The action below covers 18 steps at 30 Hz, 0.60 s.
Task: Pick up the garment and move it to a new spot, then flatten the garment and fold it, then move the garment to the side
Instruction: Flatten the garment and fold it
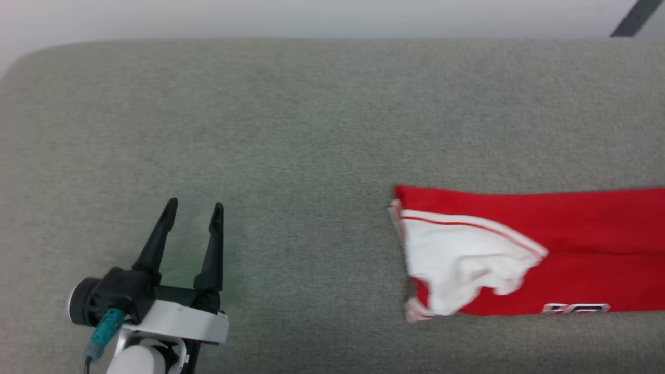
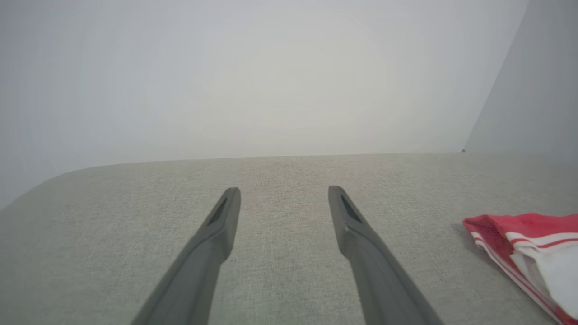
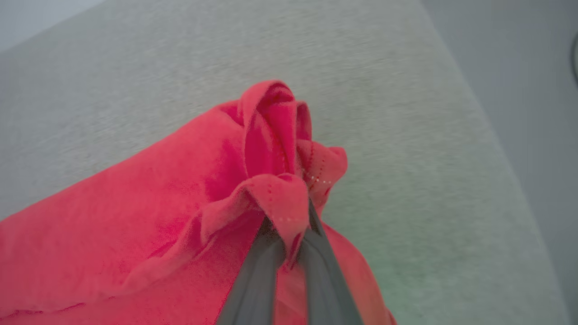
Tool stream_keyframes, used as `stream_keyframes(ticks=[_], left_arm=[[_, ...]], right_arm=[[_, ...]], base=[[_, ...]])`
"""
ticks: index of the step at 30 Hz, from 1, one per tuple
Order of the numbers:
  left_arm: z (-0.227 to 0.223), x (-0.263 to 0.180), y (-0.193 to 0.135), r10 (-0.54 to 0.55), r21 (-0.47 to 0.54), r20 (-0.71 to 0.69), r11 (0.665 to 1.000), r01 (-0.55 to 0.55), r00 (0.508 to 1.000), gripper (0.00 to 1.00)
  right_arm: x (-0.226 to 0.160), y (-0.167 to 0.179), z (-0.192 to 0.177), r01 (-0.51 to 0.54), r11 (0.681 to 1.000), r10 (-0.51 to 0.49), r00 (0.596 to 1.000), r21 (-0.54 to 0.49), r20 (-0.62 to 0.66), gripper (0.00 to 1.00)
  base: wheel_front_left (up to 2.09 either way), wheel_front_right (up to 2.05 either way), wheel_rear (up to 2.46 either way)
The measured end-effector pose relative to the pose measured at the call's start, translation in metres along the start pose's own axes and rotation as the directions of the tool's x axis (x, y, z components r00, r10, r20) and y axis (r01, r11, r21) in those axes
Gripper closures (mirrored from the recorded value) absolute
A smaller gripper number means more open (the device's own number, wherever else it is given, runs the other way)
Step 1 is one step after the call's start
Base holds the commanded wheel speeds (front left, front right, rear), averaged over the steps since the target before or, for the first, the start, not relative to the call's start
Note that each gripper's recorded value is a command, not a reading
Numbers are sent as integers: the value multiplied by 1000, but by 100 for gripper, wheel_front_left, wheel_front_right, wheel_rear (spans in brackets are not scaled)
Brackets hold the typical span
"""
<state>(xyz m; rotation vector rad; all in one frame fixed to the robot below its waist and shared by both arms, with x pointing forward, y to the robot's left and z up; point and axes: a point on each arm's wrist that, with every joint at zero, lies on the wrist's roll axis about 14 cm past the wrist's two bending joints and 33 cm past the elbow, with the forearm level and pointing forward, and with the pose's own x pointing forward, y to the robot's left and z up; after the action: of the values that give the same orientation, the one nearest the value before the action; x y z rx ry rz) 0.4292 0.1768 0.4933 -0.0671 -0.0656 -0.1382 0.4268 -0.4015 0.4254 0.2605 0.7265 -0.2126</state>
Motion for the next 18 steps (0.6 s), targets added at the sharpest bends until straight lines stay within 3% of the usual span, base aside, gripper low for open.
stream_keyframes(ticks=[4, 8, 13, 18], left_arm=[[-7, 11, -7, -27, 0, -9, 1000, 27, 1000, 0], [-10, 19, -13, -51, 5, -8, 999, 51, 999, 0], [-7, 19, -15, -53, 2, 2, 999, 53, 999, 0], [-5, 10, -16, -52, 4, -2, 999, 52, 999, 0]], right_arm=[[-15, -45, 19, 114, 993, -116, 991, 38, 65, 100], [-22, -63, 19, 156, 985, -162, 984, 72, 78, 100], [-21, -51, 11, 118, 991, -122, 990, 59, 68, 100], [-19, -13, 0, -1, 1000, 2, 1000, -22, 31, 100]], base=[[0, 0, 0], [0, 0, 0], [0, 0, 0], [0, 0, 0]])
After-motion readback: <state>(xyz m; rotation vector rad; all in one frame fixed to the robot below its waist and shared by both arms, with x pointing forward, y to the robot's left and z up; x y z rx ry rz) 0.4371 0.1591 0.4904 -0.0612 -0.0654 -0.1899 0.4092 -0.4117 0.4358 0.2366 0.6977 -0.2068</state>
